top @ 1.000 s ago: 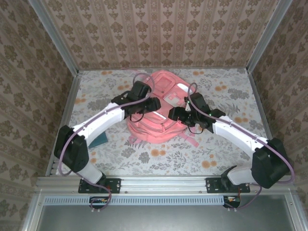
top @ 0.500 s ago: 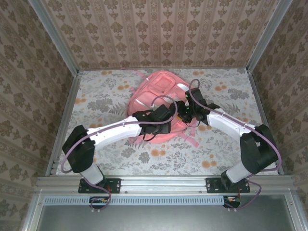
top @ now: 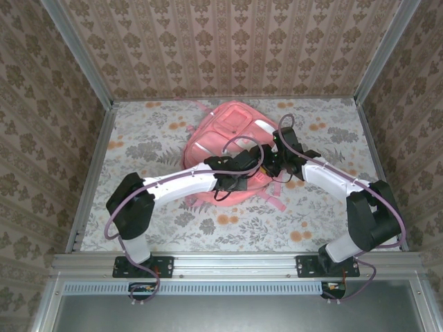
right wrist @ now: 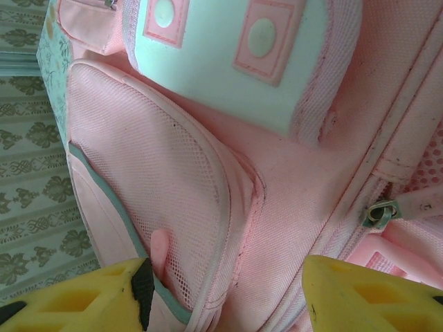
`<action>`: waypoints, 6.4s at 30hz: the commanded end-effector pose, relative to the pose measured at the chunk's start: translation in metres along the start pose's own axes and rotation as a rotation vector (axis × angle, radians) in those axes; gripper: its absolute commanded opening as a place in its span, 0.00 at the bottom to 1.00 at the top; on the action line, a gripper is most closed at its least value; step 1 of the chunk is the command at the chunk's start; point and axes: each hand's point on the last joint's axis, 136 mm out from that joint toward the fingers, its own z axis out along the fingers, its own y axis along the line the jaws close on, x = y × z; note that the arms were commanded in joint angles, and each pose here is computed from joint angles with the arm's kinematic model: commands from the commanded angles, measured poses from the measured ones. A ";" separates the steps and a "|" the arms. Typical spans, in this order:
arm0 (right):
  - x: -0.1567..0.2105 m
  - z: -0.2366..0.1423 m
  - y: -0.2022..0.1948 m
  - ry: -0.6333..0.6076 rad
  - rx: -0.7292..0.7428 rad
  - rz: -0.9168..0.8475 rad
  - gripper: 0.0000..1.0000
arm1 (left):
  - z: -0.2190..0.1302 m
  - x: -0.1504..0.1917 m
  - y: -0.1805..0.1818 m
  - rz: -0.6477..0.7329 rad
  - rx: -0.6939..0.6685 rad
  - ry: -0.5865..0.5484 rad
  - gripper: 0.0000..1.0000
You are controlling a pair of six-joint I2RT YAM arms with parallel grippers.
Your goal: Pack the student bag
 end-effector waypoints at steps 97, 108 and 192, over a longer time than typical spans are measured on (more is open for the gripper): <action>-0.021 -0.048 -0.048 -0.169 0.137 0.038 0.04 | -0.013 -0.040 0.097 0.233 0.073 -0.156 0.00; -0.025 -0.050 -0.054 -0.188 0.194 0.005 0.00 | 0.000 -0.066 0.095 0.342 0.126 -0.134 0.00; 0.131 0.035 0.079 0.176 0.077 -0.692 0.83 | 0.020 -0.036 0.232 -0.432 0.116 0.077 0.52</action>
